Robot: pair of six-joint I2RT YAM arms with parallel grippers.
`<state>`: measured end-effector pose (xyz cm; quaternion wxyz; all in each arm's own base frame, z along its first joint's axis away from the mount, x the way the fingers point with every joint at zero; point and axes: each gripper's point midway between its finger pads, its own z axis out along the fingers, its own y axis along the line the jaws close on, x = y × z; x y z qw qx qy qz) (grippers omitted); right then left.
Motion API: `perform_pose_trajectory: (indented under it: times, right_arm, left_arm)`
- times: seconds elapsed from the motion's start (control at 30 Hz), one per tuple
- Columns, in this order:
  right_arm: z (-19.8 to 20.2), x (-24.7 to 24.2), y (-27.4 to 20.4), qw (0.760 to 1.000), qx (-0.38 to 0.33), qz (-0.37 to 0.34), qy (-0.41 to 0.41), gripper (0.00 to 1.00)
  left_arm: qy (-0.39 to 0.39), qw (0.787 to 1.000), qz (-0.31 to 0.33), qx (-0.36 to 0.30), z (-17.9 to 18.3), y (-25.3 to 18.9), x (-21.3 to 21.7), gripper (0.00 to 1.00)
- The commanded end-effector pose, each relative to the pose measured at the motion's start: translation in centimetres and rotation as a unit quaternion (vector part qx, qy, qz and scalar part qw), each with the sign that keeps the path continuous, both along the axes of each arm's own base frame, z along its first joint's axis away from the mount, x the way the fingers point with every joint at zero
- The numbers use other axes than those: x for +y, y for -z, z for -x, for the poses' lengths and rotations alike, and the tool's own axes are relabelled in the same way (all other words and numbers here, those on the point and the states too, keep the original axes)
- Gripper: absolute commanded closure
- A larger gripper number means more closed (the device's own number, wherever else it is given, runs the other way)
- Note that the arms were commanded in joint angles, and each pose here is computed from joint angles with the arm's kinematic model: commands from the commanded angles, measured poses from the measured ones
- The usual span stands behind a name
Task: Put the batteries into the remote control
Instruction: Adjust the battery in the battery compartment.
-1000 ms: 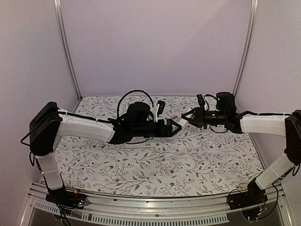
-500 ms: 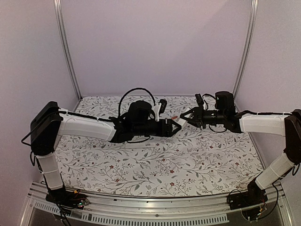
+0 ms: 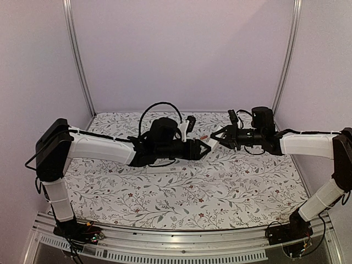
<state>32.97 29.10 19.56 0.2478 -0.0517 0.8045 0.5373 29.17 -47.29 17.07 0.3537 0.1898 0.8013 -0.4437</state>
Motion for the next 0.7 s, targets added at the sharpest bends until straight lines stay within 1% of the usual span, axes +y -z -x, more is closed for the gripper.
perform_pose_trajectory:
  times: [0.0, 0.13, 0.23, 0.67]
  right_arm:
    - [-0.18, 0.72, -1.2, 1.0, -0.018, -0.012, -0.012, 1.0]
    - [-0.12, 0.7, -1.34, 1.0, -0.02, -0.014, -0.013, 1.0]
    - [-0.11, 0.71, -1.52, 1.0, -0.023, -0.016, -0.012, 1.0]
    - [-0.11, 0.42, -2.11, 0.999, -0.036, -0.017, -0.005, 1.0]
  left_arm:
    - [0.006, 1.0, -0.011, -0.006, 0.24, 0.58, -0.29, 0.44]
    - [-0.006, 1.0, 0.0, 0.003, -0.15, 0.55, 0.1, 0.49]
    - [-0.013, 1.0, 0.007, 0.012, -0.45, 0.62, 0.3, 0.5]
    - [-0.022, 0.999, 0.027, 0.026, -0.59, 0.31, 0.67, 0.46]
